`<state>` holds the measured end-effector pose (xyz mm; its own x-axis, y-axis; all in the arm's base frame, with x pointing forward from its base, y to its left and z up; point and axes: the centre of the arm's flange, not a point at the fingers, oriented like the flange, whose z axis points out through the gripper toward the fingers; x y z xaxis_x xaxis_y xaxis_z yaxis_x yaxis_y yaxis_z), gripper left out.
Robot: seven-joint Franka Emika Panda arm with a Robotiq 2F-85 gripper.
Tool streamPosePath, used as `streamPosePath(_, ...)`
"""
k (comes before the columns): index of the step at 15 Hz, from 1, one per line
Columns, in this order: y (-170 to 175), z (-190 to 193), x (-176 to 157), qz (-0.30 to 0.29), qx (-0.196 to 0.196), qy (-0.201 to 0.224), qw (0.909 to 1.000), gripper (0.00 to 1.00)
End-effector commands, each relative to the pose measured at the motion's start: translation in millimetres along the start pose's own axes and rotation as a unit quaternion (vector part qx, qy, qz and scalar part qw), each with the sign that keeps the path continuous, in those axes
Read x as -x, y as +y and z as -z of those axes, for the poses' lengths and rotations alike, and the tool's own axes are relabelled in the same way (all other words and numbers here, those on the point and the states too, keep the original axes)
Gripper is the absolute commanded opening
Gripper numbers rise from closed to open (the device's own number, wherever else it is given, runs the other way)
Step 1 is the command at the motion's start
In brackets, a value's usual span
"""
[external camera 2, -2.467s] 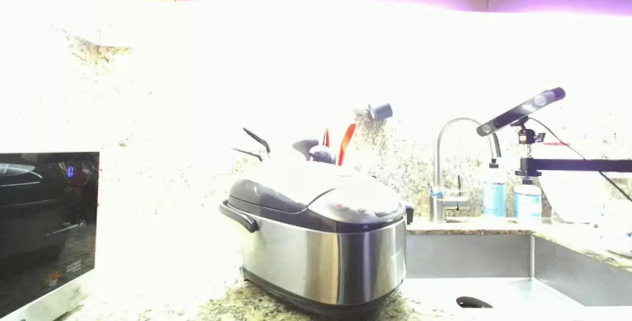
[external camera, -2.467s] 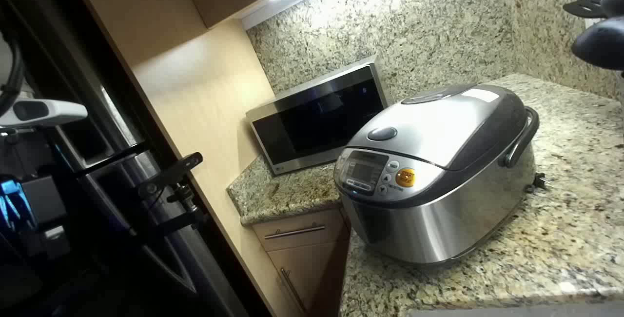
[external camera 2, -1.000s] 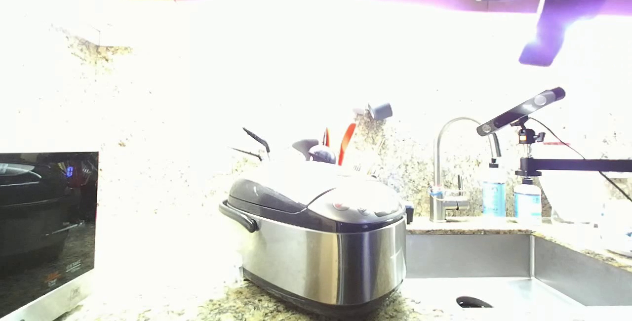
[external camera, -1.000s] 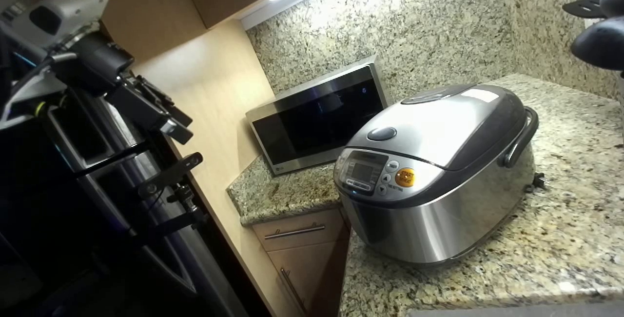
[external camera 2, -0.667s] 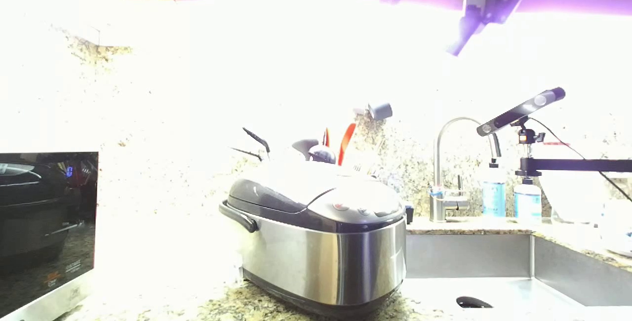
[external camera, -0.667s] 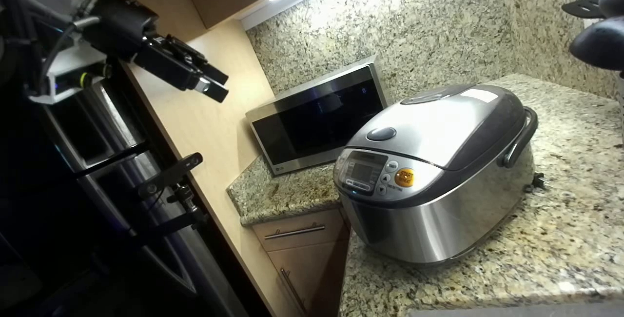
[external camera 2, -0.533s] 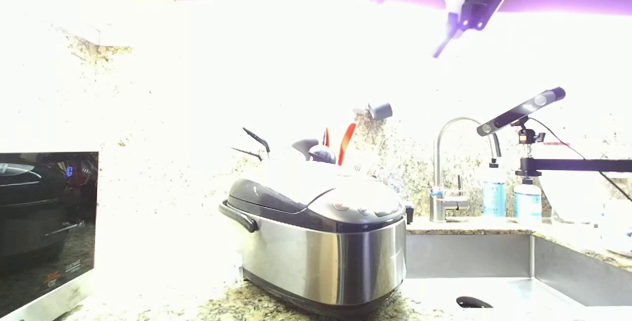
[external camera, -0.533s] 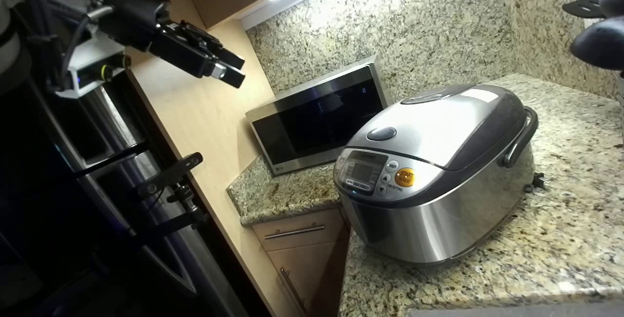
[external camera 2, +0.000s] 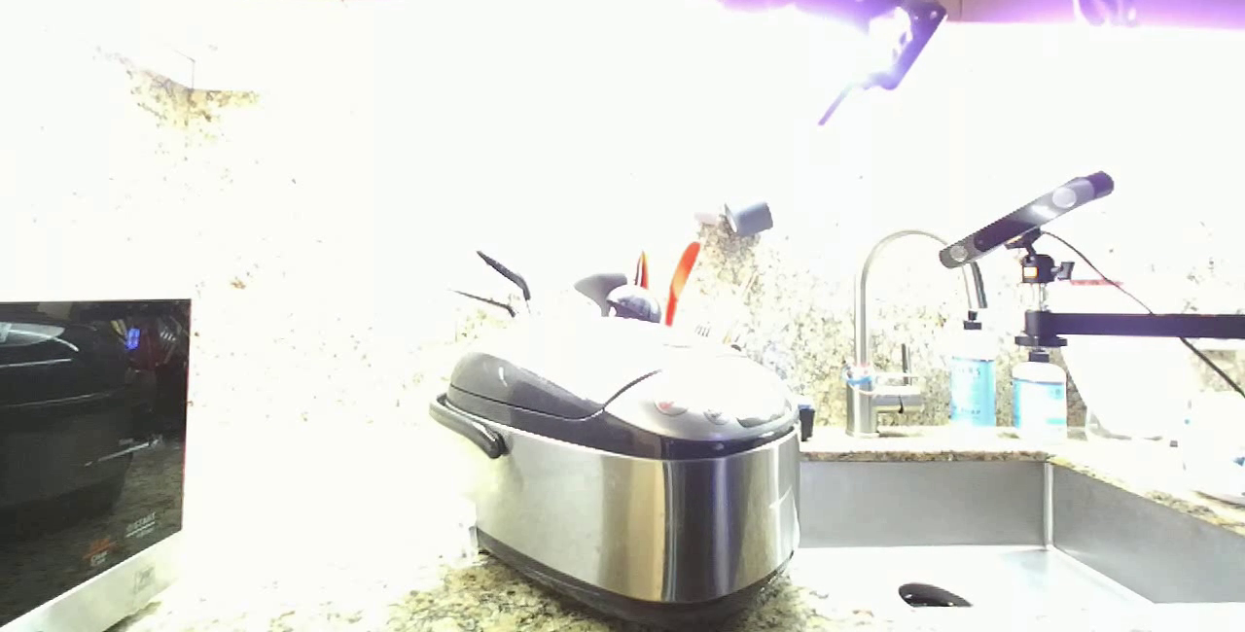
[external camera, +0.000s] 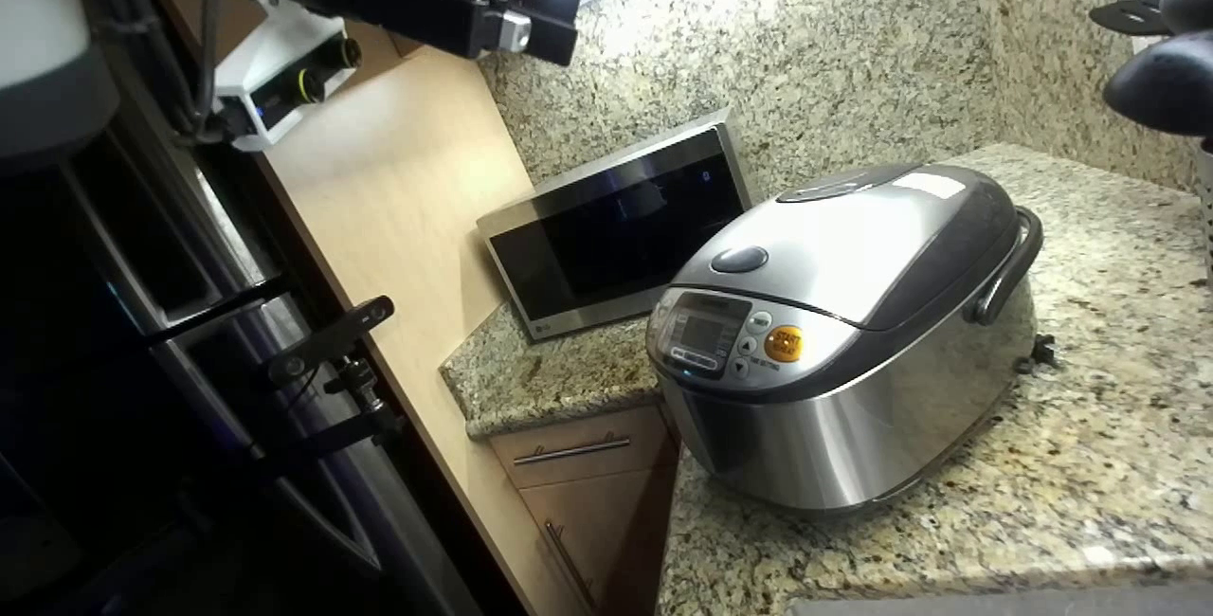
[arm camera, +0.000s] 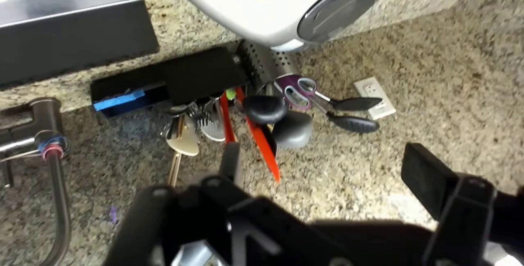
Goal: Pick up an orange ladle and put it on the counter top
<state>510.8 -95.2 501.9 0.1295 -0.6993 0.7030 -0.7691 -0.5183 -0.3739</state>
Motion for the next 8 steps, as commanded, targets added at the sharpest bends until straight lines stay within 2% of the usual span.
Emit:
streamPosePath(1,-12.3,-30.3,3.3,-0.055,0.029,0.075,0.9952,1.0)
streamPosePath(2,-12.5,-31.4,3.8,-0.066,0.042,0.09,0.9929,1.0)
streamPosePath(3,1.5,-8.2,-12.0,-0.044,0.02,0.047,0.9977,1.0)
streamPosePath(8,1.1,-9.8,-9.8,-0.045,0.022,0.048,0.9976,1.0)
